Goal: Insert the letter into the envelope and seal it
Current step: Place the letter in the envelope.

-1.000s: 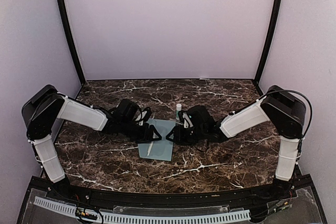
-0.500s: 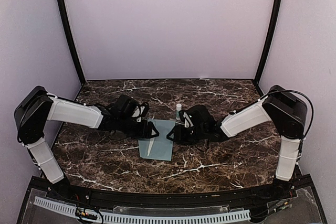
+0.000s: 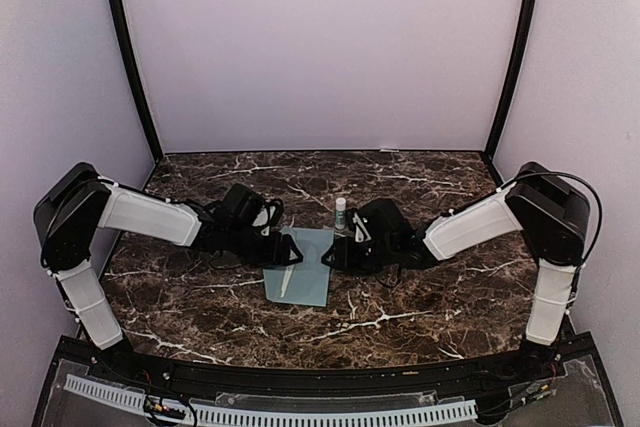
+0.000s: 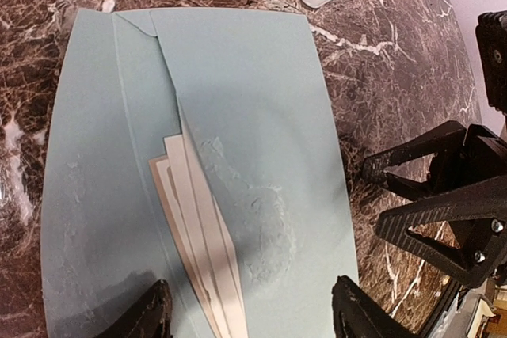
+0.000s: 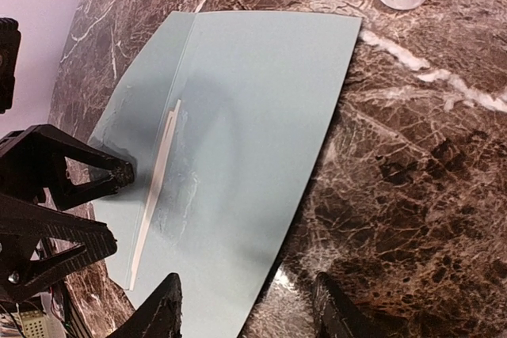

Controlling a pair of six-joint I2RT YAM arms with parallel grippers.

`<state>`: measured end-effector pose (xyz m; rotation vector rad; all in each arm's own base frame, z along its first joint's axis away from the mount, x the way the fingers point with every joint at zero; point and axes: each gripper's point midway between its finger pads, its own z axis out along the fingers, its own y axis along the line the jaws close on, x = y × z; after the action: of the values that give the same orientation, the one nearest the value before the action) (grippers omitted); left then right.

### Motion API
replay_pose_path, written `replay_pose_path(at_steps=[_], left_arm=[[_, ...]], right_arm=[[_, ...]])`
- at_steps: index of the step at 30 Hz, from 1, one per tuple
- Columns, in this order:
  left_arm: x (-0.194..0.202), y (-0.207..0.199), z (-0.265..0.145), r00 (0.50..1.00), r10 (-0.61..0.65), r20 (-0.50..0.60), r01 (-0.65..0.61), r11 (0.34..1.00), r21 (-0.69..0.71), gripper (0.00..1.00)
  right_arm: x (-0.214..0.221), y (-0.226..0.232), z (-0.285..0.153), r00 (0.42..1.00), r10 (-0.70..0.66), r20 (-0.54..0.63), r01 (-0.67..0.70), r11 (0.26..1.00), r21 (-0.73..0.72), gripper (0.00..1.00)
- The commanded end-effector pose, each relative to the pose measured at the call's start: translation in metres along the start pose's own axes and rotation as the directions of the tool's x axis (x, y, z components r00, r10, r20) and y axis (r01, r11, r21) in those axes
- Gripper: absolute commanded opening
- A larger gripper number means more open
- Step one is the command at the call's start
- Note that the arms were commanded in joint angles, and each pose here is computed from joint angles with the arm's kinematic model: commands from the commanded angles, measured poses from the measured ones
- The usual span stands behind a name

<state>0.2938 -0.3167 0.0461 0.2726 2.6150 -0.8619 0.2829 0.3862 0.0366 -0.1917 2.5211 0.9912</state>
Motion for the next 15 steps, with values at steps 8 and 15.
replay_pose_path(at_steps=[8, 15], left_arm=[[0.01, 0.0, 0.009, 0.999, -0.026, -0.019, 0.027, 0.999, 0.039, 0.68], [0.016, 0.002, 0.016, 0.998, -0.035, -0.043, 0.037, 0.998, 0.049, 0.68]], right_arm=[[0.006, 0.0, 0.012, 0.999, 0.029, -0.033, -0.031, 0.999, -0.037, 0.49], [0.008, 0.0, 0.017, 0.999, 0.029, -0.04, -0.03, 0.999, -0.04, 0.48]])
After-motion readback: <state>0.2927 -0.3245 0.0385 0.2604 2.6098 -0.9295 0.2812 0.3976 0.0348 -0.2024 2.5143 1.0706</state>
